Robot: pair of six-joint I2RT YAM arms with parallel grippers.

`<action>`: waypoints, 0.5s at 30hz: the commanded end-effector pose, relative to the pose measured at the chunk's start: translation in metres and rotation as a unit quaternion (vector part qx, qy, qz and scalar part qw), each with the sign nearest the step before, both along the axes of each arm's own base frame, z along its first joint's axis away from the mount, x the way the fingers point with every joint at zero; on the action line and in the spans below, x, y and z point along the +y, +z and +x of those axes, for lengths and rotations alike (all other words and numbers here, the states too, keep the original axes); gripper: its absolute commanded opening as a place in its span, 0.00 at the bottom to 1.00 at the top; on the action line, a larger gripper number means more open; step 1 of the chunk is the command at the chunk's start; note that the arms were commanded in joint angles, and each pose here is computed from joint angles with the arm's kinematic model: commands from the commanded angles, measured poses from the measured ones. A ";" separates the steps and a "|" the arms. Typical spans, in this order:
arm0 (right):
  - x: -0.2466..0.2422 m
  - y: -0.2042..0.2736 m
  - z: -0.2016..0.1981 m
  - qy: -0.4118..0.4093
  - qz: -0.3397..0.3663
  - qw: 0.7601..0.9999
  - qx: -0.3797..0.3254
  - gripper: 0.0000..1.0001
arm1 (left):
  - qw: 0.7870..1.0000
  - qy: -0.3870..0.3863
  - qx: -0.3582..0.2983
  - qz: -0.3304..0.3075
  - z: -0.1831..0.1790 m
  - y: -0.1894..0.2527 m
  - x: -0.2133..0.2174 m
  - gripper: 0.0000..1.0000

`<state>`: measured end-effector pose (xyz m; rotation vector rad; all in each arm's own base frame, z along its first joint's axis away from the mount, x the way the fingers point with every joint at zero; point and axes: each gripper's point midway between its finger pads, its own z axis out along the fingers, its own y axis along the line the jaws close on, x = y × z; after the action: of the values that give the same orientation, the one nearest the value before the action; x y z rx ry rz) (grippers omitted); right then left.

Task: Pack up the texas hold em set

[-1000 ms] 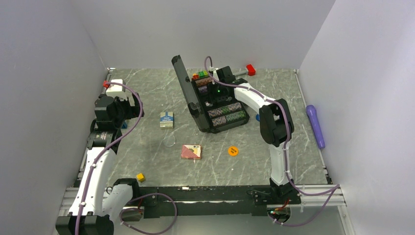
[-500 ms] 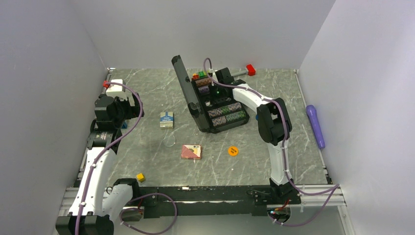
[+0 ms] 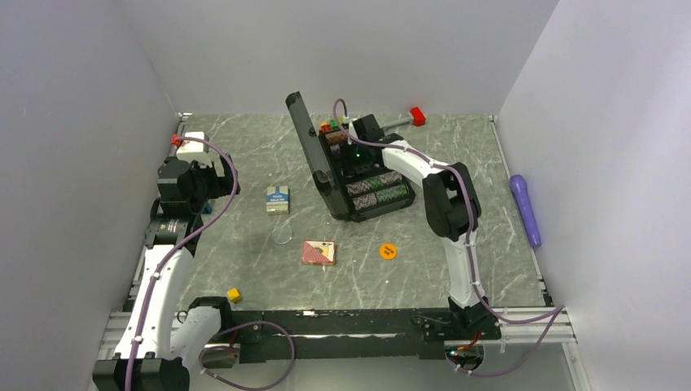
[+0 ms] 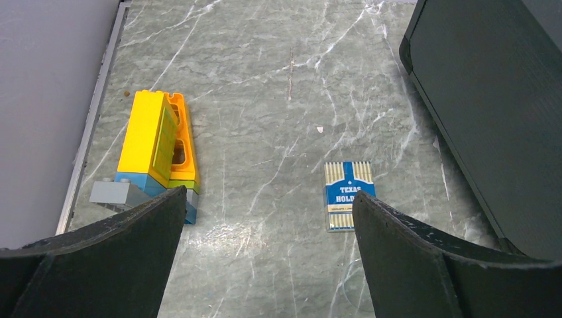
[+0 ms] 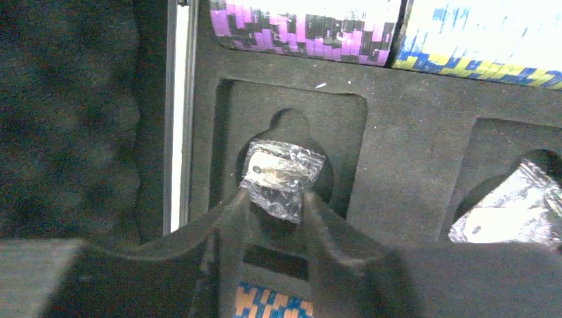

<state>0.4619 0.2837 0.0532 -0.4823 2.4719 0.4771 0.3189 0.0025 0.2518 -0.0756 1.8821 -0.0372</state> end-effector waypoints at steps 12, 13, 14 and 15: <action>-0.074 0.155 -0.012 -0.075 0.015 0.989 -0.130 0.76 | 0.999 -0.001 -0.040 0.006 0.000 0.024 0.001 0.99; -0.086 0.155 -0.014 -0.089 0.007 0.987 -0.131 0.77 | 0.999 -0.002 -0.042 0.006 0.000 0.025 0.001 0.99; -0.100 0.154 -0.017 -0.107 -0.004 0.986 -0.131 0.79 | 0.999 -0.002 -0.041 0.006 0.000 0.025 0.000 0.99; -0.115 0.151 -0.020 -0.125 -0.017 0.983 -0.131 0.80 | 0.999 -0.003 -0.043 0.005 -0.001 0.025 0.000 0.99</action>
<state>0.4522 0.2190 0.2132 -0.3452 2.1992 0.4103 0.3167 0.0025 0.2564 -0.0751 1.8664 -0.0370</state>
